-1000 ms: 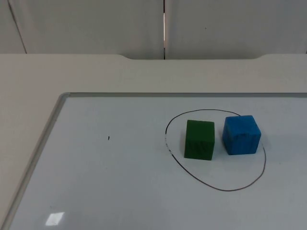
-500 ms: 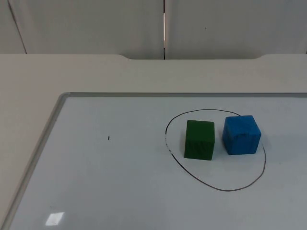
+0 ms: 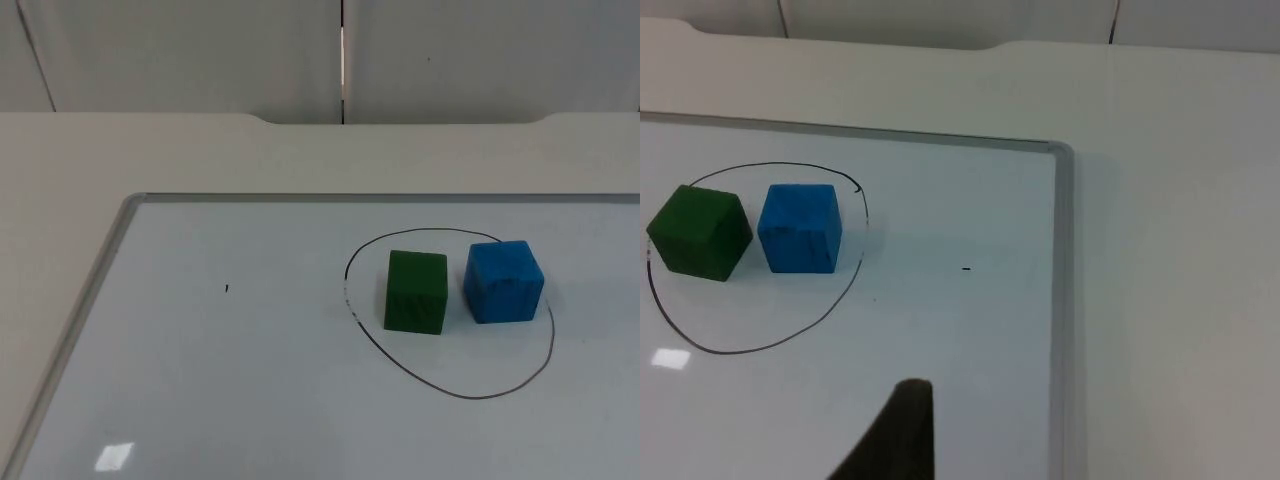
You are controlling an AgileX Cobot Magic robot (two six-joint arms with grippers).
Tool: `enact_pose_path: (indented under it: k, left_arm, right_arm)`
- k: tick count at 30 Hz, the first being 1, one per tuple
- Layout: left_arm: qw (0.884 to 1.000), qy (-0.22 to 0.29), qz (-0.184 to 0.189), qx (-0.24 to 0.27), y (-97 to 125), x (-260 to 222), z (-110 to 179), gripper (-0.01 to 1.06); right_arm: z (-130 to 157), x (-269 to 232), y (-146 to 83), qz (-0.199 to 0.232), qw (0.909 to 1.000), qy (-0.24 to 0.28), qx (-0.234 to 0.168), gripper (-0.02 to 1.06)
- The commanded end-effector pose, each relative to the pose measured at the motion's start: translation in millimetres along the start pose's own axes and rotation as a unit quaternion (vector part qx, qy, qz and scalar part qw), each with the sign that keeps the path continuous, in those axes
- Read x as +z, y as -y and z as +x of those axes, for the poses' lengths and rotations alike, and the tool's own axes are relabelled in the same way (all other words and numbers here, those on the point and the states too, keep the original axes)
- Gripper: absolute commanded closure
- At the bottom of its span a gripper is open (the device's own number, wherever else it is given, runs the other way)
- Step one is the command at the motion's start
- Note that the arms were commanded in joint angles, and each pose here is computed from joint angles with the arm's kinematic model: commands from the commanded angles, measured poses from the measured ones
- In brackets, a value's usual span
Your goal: Push the two cubes into the marked area.
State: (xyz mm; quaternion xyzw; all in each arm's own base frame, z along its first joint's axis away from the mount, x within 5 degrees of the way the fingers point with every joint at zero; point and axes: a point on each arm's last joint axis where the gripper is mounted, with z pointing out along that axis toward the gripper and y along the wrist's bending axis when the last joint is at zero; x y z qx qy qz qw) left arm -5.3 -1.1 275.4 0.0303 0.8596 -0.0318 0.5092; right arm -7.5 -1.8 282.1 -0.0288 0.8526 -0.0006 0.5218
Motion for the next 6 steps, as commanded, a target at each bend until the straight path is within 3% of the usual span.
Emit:
enact_pose_path:
  k: [1,6]
  left_arm:
    - [1.000,0.004,-0.009,-0.001,-0.6,0.6,0.4,0.00]
    - [1.000,0.005,-0.024,-0.009,-0.5,0.6,0.4,0.00]
  right_arm:
    - [1.6,1.2,-0.3,0.002,1.0000,-0.001,0.004,-0.01]
    - [1.6,1.2,-0.3,0.002,1.0000,-0.001,0.004,-0.01]
